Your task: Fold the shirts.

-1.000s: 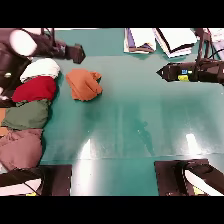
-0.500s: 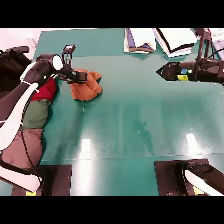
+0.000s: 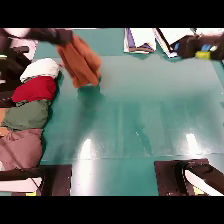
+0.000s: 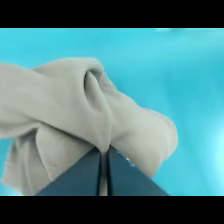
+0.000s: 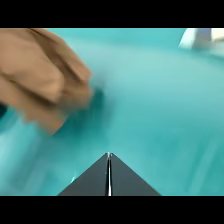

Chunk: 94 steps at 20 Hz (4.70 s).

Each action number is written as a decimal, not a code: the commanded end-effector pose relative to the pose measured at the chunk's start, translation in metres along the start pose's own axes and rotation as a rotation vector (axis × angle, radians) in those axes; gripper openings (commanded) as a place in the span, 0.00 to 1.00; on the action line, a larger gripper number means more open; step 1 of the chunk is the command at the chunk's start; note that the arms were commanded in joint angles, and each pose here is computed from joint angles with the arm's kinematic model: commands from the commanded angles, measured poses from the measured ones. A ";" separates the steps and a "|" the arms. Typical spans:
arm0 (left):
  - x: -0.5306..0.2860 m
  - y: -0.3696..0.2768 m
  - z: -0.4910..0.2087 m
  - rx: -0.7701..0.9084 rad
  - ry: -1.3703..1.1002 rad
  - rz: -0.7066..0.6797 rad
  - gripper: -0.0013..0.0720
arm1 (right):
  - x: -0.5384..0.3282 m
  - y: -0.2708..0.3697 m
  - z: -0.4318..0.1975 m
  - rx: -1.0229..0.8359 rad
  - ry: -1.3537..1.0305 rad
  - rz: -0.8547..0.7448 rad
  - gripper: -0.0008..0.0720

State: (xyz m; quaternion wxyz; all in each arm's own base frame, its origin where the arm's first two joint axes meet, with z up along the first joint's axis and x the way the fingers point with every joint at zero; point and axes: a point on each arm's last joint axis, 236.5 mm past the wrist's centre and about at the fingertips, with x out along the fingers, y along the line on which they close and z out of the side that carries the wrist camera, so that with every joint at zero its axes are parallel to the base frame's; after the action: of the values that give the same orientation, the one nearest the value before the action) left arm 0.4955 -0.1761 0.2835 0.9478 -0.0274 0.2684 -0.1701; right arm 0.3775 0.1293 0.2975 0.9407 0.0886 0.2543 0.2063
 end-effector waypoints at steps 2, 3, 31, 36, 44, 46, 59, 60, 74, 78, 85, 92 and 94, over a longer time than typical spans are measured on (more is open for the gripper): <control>-0.135 -0.063 0.050 0.151 -0.202 -0.104 0.05 | -0.052 0.001 0.064 -0.118 -0.162 -0.090 0.03; -0.141 -0.083 0.040 0.174 -0.176 -0.149 0.05 | -0.062 0.002 0.073 -0.134 -0.190 -0.102 0.03; 0.131 -0.016 -0.327 -0.291 0.749 -0.211 0.86 | -0.040 -0.015 0.020 -0.093 0.004 -0.127 0.03; 0.137 -0.057 -0.328 -0.202 0.713 -0.270 0.86 | -0.035 -0.017 0.019 -0.087 0.002 -0.129 0.03; 0.138 -0.072 -0.332 -0.230 0.721 -0.263 0.18 | -0.036 -0.017 0.004 -0.082 0.065 -0.129 0.03; 0.138 -0.067 -0.327 -0.234 0.718 -0.259 0.05 | -0.037 -0.019 -0.003 -0.082 0.098 -0.133 0.03; 0.065 0.048 -0.188 -0.110 0.428 -0.054 0.05 | 0.057 -0.038 -0.335 0.329 0.791 -0.014 0.76; 0.065 0.047 -0.190 -0.110 0.437 -0.055 0.05 | 0.069 -0.030 -0.347 0.342 0.803 0.024 0.76; 0.043 0.050 -0.167 -0.063 0.388 -0.029 0.05 | 0.145 0.004 -0.315 0.053 0.833 0.150 0.03; -0.057 0.044 -0.045 0.061 0.045 0.041 0.05 | 0.080 -0.046 -0.160 -0.115 0.538 -0.055 0.03; -0.329 -0.025 0.072 0.148 -0.584 -0.016 0.05 | -0.110 -0.013 0.020 -0.217 -0.018 -0.178 0.03; -0.406 -0.038 0.066 0.169 -0.726 -0.013 0.05 | -0.190 -0.009 0.066 -0.175 -0.174 -0.282 0.03; -0.359 -0.019 0.056 0.173 -0.579 0.043 0.05 | -0.166 -0.021 0.060 -0.130 -0.090 -0.276 0.03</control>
State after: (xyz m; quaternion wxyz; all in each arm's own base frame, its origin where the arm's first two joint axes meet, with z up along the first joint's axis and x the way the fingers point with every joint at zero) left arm 0.2147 -0.0825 0.5350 0.9810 -0.0081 -0.0722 -0.1800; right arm 0.2792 0.0444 0.4225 0.9787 -0.0140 0.1759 0.1050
